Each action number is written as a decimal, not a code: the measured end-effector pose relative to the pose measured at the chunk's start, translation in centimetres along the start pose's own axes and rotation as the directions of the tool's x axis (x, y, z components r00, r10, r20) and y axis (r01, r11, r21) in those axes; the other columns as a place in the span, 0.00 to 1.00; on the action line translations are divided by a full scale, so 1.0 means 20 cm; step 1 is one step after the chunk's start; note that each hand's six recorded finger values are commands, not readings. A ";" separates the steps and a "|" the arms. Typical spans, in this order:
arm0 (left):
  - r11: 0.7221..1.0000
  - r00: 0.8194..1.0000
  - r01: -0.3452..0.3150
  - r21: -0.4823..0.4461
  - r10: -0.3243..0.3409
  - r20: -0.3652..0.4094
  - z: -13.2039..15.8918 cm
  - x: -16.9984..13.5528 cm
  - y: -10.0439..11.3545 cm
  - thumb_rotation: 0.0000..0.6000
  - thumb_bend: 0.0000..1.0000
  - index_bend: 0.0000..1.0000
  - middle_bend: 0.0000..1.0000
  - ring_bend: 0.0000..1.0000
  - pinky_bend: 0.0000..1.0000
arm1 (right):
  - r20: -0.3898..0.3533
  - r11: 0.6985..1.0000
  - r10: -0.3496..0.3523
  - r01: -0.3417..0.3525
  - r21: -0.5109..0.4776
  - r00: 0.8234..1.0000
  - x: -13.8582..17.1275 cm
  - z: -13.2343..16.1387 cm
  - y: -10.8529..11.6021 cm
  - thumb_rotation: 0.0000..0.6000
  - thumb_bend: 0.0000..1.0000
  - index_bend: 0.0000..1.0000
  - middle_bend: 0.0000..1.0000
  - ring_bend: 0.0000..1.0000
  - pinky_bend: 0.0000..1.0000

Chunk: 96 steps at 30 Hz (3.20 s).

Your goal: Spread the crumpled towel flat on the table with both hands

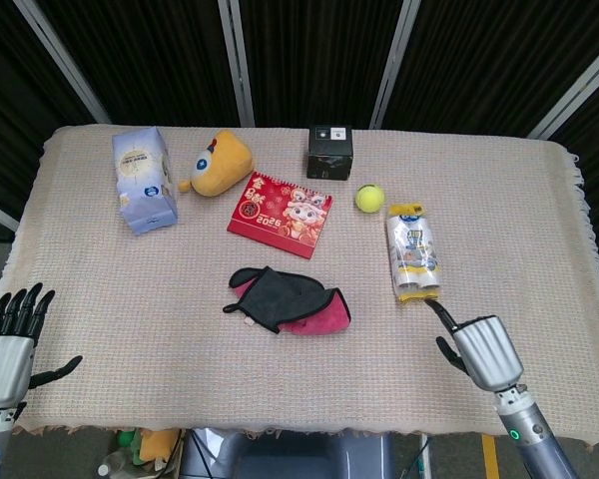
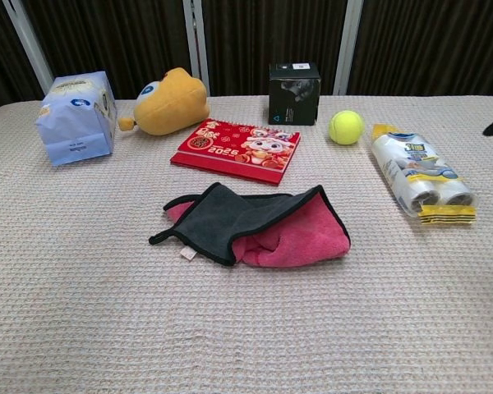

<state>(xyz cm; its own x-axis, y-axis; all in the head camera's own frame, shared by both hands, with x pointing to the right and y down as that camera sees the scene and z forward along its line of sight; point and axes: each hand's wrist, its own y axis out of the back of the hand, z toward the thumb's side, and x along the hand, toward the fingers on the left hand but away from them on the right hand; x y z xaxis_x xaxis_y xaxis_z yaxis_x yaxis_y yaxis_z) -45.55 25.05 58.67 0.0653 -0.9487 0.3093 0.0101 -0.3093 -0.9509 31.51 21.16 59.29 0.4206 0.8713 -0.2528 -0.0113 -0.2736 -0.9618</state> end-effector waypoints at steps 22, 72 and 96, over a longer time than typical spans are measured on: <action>1.000 1.000 -0.004 -0.025 0.004 0.014 0.02 0.02 0.06 1.00 0.00 0.00 0.00 0.00 0.00 | -0.091 0.998 0.065 -0.065 0.003 0.994 -0.43 0.45 -0.23 1.00 0.39 0.37 1.00 1.00 1.00; 1.000 1.000 0.026 -0.004 -0.026 -0.001 0.00 0.06 -0.01 1.00 0.00 0.00 0.00 0.00 0.00 | -0.107 0.998 0.029 -0.035 -0.052 0.994 -0.59 0.68 -0.40 1.00 0.39 0.54 1.00 1.00 1.00; 0.999 0.999 0.035 -0.009 -0.035 0.026 0.04 0.06 -0.03 1.00 0.00 0.00 0.00 0.00 0.00 | -0.102 0.999 -0.014 0.009 -0.054 0.995 -0.57 0.63 -0.30 1.00 0.53 0.69 1.00 1.00 1.00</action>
<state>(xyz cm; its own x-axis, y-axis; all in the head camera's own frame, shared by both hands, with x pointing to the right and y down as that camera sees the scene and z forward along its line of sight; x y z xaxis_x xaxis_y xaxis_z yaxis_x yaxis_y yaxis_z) -44.59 24.19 59.50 0.0906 -0.9355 0.3415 0.0035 -0.3427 -0.9395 15.29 18.04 66.62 0.5108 0.8291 -0.2273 0.0410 -0.2876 -0.9569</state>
